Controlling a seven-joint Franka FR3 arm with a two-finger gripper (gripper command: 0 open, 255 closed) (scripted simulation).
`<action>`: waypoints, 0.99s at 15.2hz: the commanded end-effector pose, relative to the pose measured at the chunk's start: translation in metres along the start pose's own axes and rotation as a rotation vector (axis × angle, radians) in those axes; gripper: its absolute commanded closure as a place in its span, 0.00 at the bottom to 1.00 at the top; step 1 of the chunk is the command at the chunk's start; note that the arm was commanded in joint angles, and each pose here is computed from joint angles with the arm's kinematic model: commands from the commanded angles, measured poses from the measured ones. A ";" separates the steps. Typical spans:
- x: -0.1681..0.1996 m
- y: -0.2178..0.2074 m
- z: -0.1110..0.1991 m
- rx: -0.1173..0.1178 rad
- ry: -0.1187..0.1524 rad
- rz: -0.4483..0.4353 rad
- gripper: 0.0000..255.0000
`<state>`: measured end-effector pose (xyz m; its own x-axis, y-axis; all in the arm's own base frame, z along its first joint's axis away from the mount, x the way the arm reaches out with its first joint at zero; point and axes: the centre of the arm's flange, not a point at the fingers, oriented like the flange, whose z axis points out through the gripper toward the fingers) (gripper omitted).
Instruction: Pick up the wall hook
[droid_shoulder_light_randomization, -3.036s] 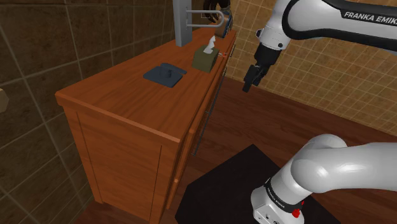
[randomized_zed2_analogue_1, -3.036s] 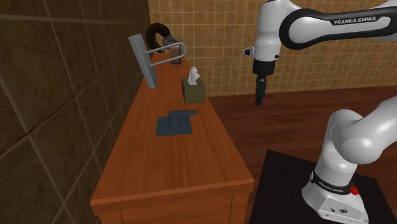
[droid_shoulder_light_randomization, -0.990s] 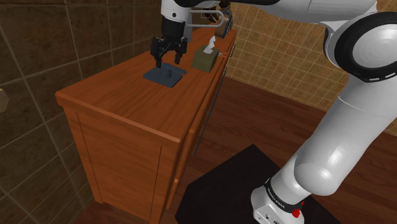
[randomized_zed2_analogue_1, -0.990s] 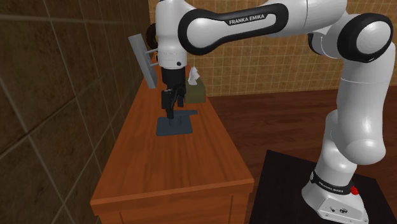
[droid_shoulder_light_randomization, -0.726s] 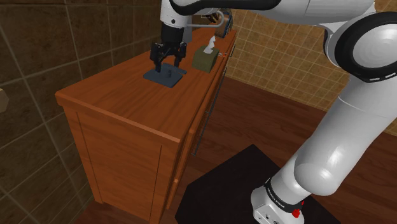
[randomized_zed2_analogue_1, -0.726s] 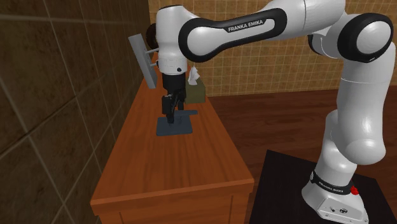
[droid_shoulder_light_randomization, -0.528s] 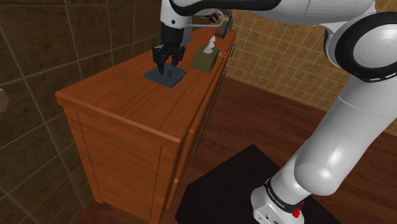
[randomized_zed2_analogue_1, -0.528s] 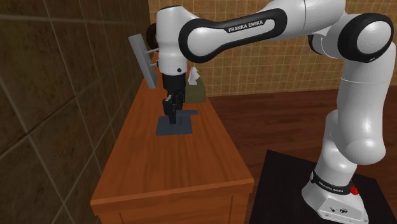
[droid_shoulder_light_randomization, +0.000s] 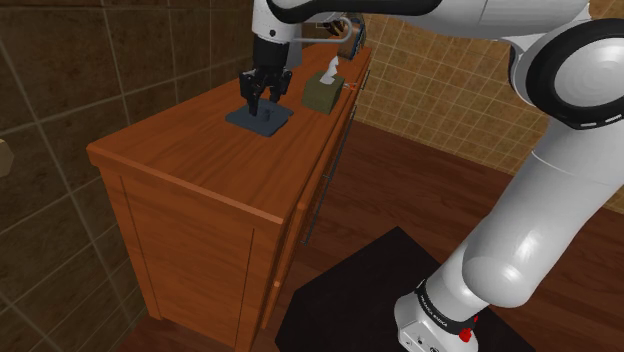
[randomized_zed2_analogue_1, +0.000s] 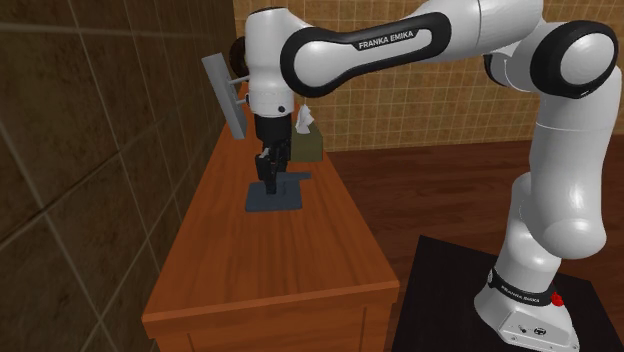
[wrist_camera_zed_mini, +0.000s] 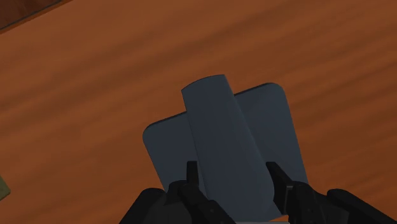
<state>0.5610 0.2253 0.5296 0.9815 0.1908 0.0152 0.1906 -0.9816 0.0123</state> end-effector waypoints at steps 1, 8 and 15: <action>0.000 0.000 -0.008 0.000 -0.001 0.000 1.00; 0.000 0.000 -0.045 0.000 -0.001 0.000 1.00; 0.001 0.001 -0.077 0.000 -0.001 0.000 1.00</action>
<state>0.5609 0.2246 0.6030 0.9816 0.1905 0.0147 0.1903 -0.9816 0.0125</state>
